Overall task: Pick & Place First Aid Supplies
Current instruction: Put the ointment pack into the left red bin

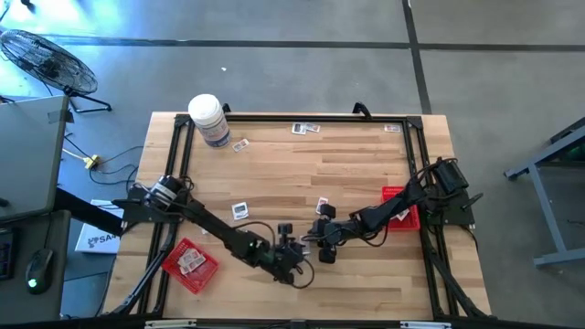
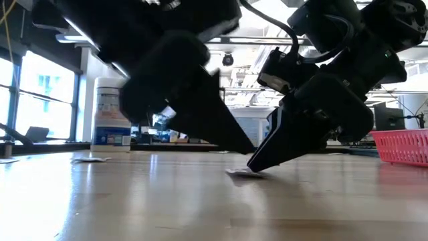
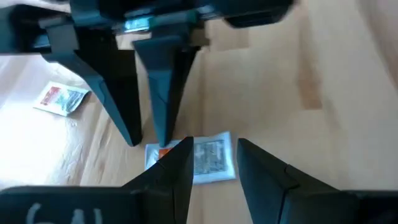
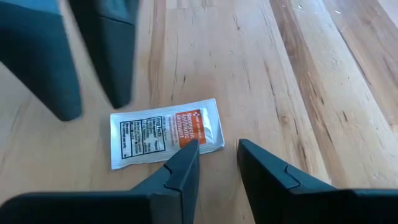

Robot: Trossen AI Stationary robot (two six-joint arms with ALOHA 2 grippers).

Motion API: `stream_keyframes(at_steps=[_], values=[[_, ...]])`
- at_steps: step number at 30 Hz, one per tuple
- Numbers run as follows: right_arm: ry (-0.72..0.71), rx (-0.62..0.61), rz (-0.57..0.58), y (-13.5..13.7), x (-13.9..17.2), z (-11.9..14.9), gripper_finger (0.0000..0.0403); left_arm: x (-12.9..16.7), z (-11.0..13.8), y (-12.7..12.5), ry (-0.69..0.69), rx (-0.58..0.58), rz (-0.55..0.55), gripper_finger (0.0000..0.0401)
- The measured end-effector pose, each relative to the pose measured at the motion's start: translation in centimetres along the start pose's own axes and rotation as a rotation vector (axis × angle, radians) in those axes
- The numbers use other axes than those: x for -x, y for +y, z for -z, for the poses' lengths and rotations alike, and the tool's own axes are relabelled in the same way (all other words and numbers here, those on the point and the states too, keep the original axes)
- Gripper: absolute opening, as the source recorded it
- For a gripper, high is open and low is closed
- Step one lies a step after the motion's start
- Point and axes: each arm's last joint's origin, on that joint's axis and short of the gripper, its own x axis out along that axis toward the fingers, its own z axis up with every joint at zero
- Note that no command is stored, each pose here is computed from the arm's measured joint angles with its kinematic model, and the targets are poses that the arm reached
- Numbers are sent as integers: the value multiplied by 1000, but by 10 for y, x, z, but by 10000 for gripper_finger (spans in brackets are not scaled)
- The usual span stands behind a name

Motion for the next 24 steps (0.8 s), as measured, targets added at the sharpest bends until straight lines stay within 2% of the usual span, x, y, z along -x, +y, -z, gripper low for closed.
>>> stream_keyframes(at_steps=[5, 14, 24], values=[[-3, -1, 3, 0, 0, 0, 103, 4, 3, -7, 9, -24, 16, 120], [-13, -3, 8, 0, 0, 0, 103, -13, 20, -14, 30, -55, 1, 120], [-17, -6, -7, 0, 0, -1, 103, -17, 19, -9, 25, -58, -49, 120]])
